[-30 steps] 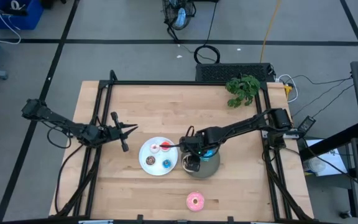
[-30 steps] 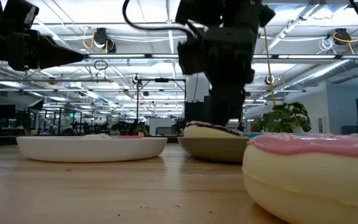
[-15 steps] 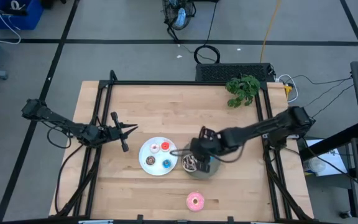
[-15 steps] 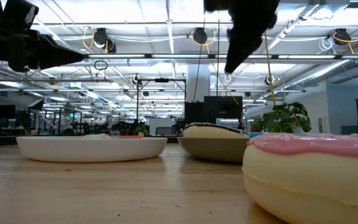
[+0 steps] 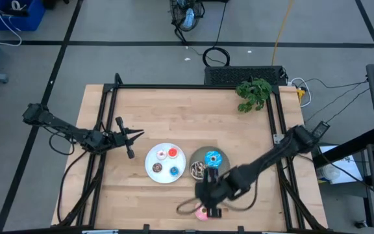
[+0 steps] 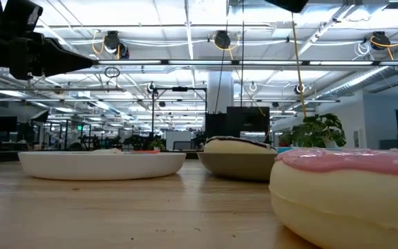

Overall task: Pick & Place donuts
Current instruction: Put the large pink donut on the gray plate

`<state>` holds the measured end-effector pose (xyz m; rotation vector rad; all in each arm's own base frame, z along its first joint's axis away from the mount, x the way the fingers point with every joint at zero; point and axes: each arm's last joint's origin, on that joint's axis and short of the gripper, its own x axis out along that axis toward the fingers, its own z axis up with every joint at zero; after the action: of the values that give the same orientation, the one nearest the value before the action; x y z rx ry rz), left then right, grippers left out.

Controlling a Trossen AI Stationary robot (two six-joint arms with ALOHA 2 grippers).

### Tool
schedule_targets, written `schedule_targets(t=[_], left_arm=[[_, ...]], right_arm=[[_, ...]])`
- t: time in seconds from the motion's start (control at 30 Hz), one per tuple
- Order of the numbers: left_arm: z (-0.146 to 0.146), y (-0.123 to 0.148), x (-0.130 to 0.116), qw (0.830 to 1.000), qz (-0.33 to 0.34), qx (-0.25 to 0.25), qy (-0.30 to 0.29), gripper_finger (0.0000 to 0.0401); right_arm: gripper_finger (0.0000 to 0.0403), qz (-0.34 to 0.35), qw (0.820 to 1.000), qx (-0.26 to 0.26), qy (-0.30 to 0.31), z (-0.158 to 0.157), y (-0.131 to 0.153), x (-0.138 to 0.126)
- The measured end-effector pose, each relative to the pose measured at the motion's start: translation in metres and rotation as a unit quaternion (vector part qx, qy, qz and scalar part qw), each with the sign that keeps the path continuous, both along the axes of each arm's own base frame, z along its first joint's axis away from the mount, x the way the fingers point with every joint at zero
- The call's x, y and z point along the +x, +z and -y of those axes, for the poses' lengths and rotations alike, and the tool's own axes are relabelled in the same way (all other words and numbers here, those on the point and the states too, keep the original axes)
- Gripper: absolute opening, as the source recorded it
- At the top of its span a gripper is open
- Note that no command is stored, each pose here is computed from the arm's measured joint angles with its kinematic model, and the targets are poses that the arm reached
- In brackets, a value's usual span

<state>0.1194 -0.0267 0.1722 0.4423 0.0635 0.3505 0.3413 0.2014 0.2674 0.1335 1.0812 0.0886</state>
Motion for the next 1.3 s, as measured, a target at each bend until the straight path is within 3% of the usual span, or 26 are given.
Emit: schedule_targets(t=[0.13, 0.37, 0.67, 1.0, 1.13, 1.3], left_arm=[[0.000, 0.000, 0.000, 1.000, 0.000, 0.000, 0.001, 0.0042], [0.000, 0.000, 0.000, 1.000, -0.001, 0.000, 0.001, 0.0042], [0.000, -0.001, 0.000, 1.000, -0.004, 0.002, 0.001, 0.0042], [0.000, -0.001, 0.000, 1.000, -0.004, 0.002, 0.001, 0.0042], [0.000, -0.001, 0.000, 1.000, -0.004, 0.002, 0.001, 0.0042], [0.000, -0.001, 0.000, 1.000, -0.004, 0.002, 0.001, 0.0042]], right_arm=[[0.0001, -0.048, 0.998, 0.010, 0.029, -0.020, -0.020, 0.015], [0.0000, -0.104, 0.994, -0.020, 0.041, -0.029, -0.019, 0.030], [0.0000, -0.081, 0.992, -0.047, 0.087, -0.033, -0.011, 0.039], [0.0004, -0.073, 0.990, -0.041, 0.114, -0.033, -0.010, 0.041], [0.0025, -0.070, 0.991, -0.036, 0.111, -0.034, -0.010, 0.042], [0.0098, -0.064, 0.988, -0.041, 0.133, -0.038, -0.022, 0.042]])
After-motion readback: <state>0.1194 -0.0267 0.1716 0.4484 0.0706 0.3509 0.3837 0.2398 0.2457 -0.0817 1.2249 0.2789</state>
